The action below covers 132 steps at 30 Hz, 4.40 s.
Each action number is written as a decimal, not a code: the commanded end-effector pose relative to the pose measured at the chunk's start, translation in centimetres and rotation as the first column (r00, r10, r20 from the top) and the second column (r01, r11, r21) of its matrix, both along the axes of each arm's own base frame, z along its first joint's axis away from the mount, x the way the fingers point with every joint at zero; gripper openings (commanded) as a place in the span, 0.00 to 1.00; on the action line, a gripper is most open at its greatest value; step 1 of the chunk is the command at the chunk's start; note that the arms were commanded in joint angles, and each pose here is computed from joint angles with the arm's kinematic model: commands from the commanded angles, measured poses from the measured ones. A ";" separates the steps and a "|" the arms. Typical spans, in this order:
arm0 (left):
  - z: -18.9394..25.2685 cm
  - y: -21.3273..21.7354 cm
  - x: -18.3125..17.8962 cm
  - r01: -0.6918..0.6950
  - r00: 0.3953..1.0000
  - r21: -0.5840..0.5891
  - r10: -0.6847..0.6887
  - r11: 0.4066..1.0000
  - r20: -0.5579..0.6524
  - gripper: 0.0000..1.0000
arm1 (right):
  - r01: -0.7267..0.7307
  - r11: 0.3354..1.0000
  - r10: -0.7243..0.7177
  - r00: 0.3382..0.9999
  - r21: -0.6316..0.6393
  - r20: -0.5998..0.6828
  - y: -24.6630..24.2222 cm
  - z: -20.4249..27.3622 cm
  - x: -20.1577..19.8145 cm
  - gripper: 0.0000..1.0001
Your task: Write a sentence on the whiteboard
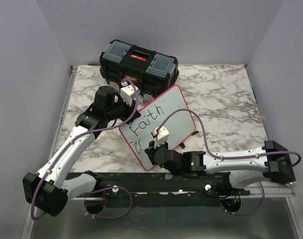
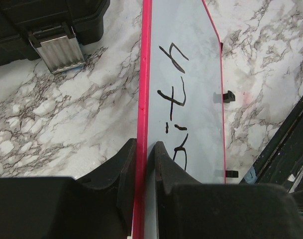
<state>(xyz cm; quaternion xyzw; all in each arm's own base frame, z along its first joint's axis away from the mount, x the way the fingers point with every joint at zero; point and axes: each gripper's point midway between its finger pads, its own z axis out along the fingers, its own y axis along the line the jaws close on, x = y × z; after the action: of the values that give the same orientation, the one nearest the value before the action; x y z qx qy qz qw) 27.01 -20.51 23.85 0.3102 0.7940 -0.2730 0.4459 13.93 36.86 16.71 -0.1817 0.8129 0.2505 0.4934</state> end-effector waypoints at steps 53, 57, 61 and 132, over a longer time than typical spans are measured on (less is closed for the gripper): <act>0.9 0.3 0.7 -0.008 0.997 0.017 0.006 1.000 0.076 0.00 | 0.130 0.991 -0.131 0.991 -0.029 -0.022 -3.5 -0.4 1.0 0.01; 0.8 0.3 0.7 -0.007 0.997 0.018 0.006 1.000 0.074 0.00 | 0.130 0.991 -0.129 0.992 0.018 -0.006 -3.9 0.8 1.1 0.01; 0.7 0.2 0.6 -0.006 0.997 0.020 0.004 1.000 0.072 0.00 | 0.140 0.989 -0.142 0.989 0.047 0.033 -4.4 2.2 1.6 0.01; 0.2 0.4 1.0 -0.016 0.998 0.044 0.014 0.999 0.063 0.00 | 0.116 0.990 -0.118 0.993 0.085 0.024 -6.0 1.6 6.1 0.01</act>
<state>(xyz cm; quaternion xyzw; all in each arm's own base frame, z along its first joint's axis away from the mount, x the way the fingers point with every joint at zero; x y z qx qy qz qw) 27.04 -20.79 23.75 0.3126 0.7931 -0.2750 0.4446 19.29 31.56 18.09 -0.1330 0.7989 0.2794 0.5158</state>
